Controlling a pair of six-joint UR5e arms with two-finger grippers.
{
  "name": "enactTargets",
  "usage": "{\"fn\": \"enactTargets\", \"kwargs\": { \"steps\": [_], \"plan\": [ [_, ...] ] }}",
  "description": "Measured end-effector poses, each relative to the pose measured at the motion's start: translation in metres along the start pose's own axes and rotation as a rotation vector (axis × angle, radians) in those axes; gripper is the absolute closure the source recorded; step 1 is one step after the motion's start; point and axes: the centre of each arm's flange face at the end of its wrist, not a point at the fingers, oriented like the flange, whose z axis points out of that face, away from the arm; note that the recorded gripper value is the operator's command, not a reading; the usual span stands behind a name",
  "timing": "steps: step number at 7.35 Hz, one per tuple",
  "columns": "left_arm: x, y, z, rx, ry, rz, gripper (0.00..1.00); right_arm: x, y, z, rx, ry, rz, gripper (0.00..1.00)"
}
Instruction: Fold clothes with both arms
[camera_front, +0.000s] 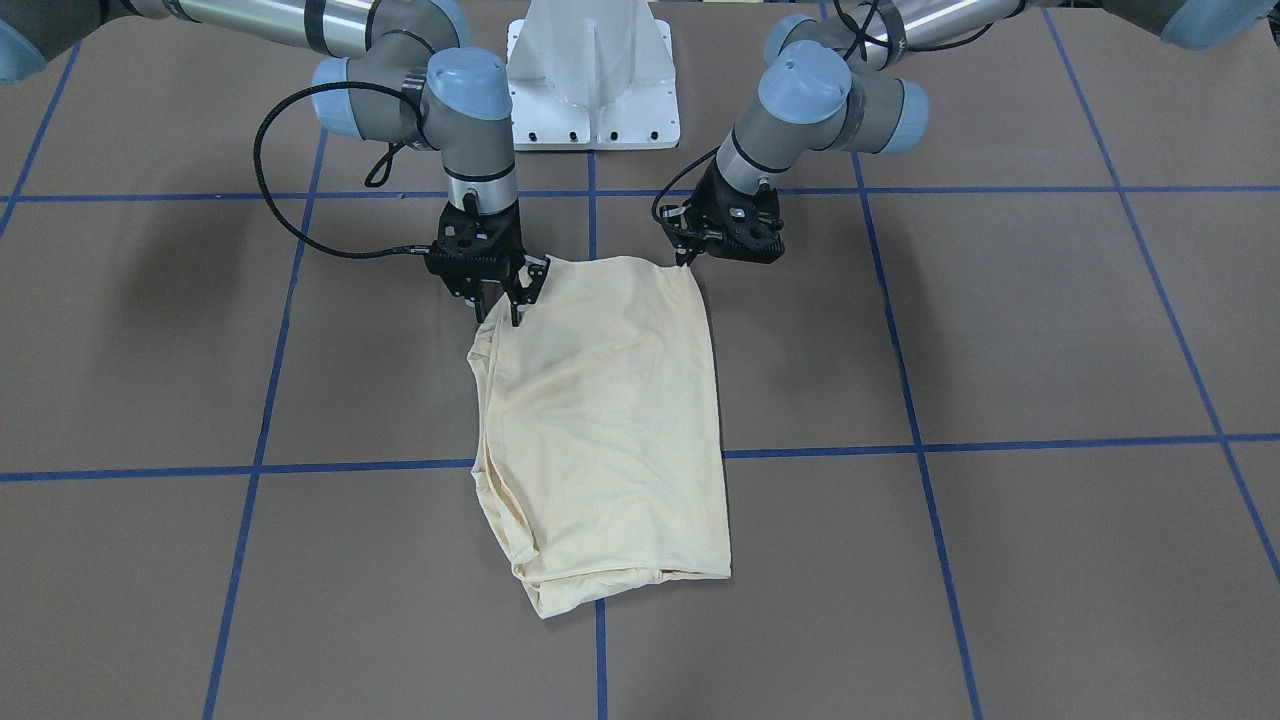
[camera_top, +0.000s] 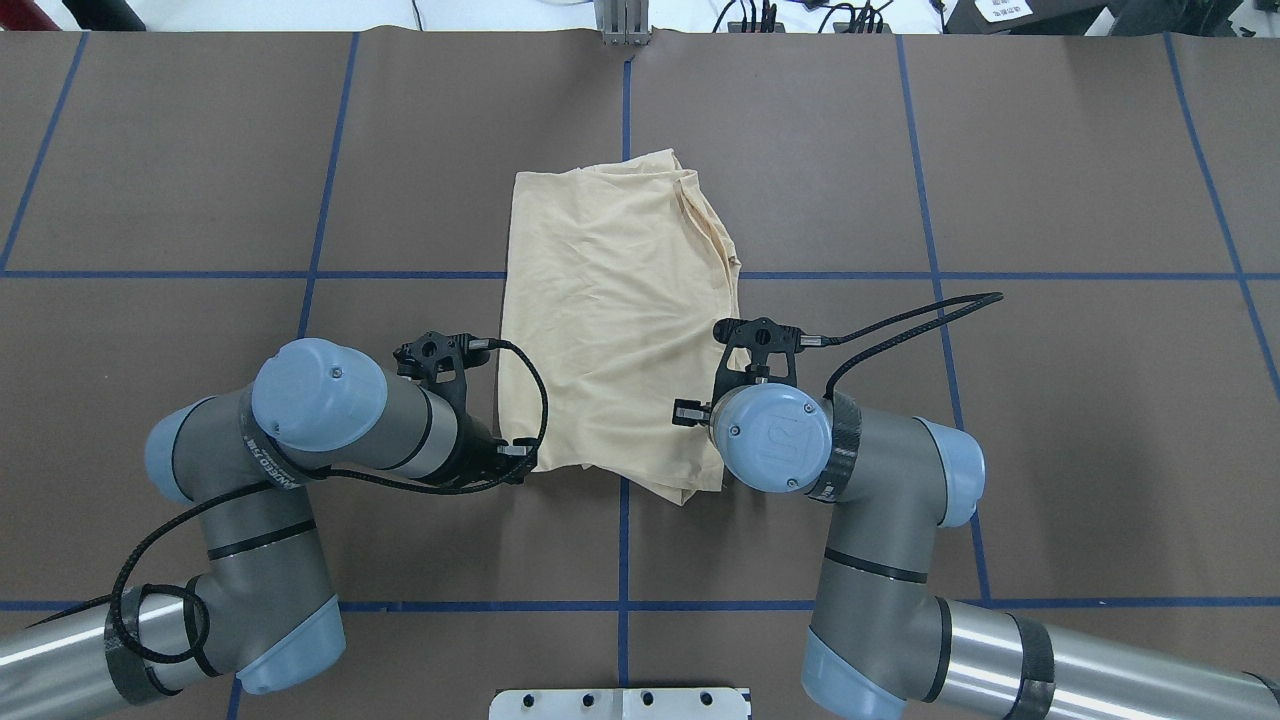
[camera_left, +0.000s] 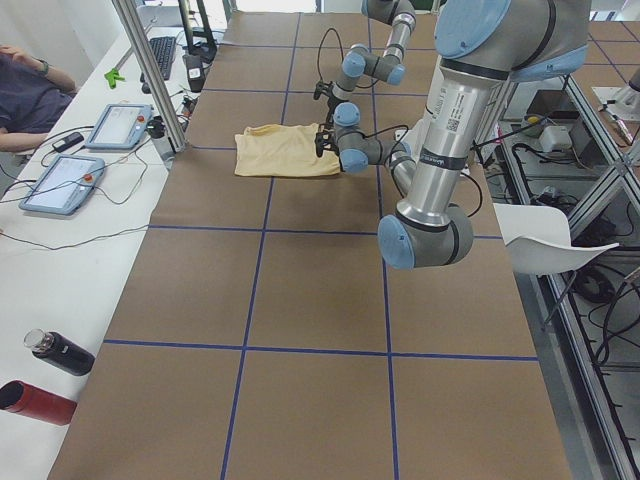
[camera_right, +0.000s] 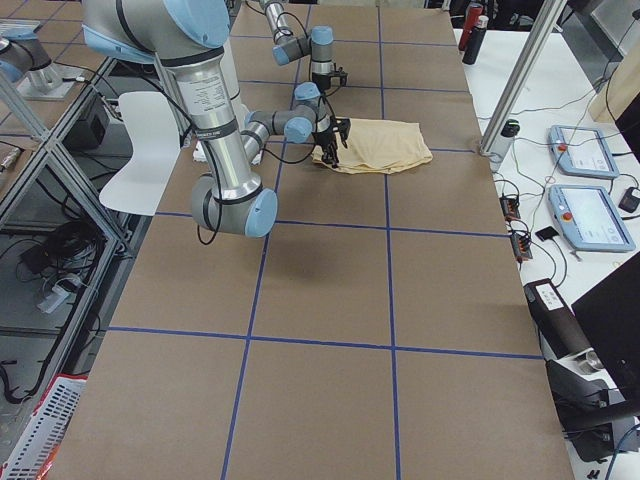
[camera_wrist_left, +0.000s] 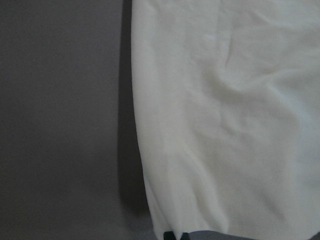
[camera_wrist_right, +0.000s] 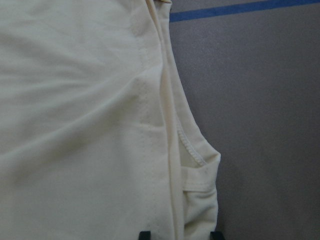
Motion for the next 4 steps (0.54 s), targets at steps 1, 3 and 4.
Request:
{"fn": "enactTargets", "kwargs": {
  "steps": [1, 3, 4],
  "plan": [
    [0.0002, 0.0, -0.0001, 0.0, 0.0, 0.0, 1.0, 0.0003, 0.0009, 0.0008, -0.001, 0.002, -0.001, 0.59],
    [0.0002, 0.0, 0.0, 0.0, 0.0, 0.0, 1.0, 0.0, 0.0021, 0.0014, -0.002, 0.003, -0.002, 1.0],
    [0.0002, 0.0, 0.0, 0.0, 0.0, 0.0, 1.0, -0.0005, 0.0023, 0.001, -0.002, 0.002, -0.002, 1.0]
  ]
}}
